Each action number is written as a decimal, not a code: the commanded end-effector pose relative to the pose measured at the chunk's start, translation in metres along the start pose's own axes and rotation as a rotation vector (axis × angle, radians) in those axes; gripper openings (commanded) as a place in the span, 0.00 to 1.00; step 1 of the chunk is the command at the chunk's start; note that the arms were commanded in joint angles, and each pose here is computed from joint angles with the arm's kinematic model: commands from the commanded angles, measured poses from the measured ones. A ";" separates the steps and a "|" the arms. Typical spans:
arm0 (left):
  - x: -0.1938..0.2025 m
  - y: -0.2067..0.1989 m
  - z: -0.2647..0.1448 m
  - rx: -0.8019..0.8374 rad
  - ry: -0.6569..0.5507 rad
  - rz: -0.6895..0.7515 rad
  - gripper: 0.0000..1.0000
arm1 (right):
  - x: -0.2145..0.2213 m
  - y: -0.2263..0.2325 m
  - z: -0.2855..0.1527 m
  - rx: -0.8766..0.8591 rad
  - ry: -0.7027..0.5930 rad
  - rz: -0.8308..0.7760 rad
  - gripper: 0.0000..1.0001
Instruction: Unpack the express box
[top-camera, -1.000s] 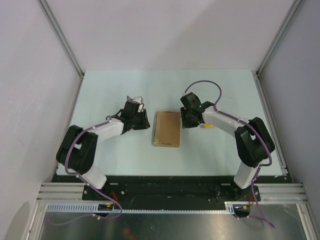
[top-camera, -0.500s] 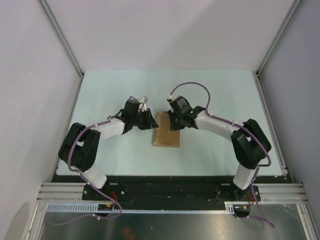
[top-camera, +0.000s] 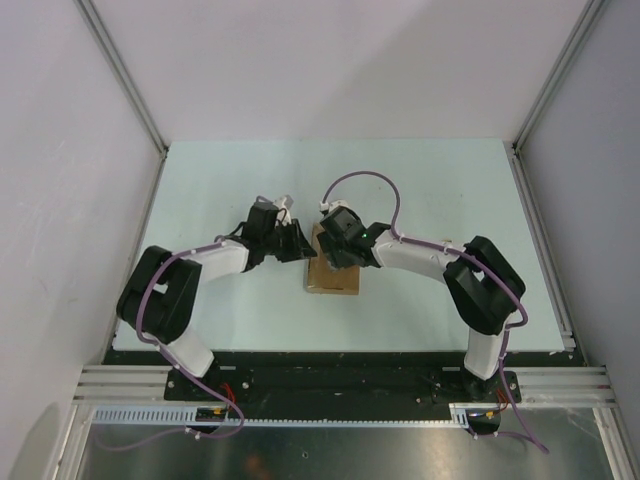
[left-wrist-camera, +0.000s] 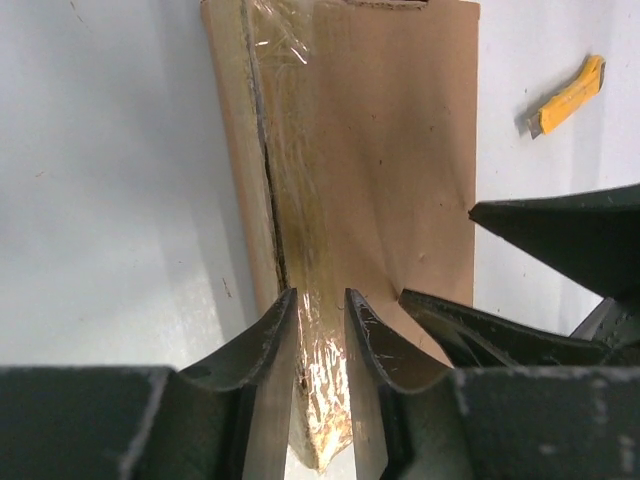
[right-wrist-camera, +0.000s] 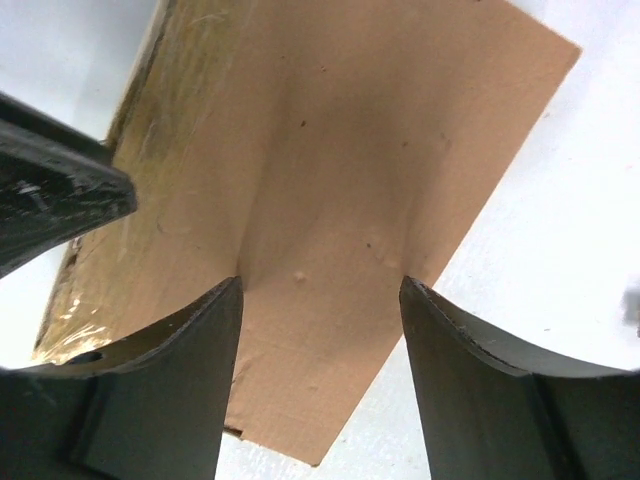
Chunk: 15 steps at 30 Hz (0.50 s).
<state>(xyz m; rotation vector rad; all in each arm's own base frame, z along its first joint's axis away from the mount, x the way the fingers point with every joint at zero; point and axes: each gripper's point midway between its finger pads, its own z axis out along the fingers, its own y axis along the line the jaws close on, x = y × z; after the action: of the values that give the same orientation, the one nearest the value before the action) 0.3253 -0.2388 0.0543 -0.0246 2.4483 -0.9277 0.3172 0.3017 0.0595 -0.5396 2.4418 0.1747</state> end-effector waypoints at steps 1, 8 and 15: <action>-0.018 -0.013 -0.018 0.012 -0.083 0.036 0.31 | -0.020 -0.012 0.003 0.083 -0.056 -0.011 0.70; -0.026 -0.008 -0.024 -0.032 -0.123 0.081 0.35 | -0.015 -0.010 0.009 0.075 -0.040 -0.033 0.75; -0.013 0.013 0.000 -0.073 -0.048 0.068 0.29 | -0.013 -0.005 0.011 0.044 -0.030 -0.035 0.74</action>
<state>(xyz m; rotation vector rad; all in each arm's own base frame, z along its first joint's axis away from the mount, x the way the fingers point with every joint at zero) 0.3318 -0.2265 0.0655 -0.0272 2.3999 -0.8324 0.3265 0.2972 0.0581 -0.5480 2.4179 0.1046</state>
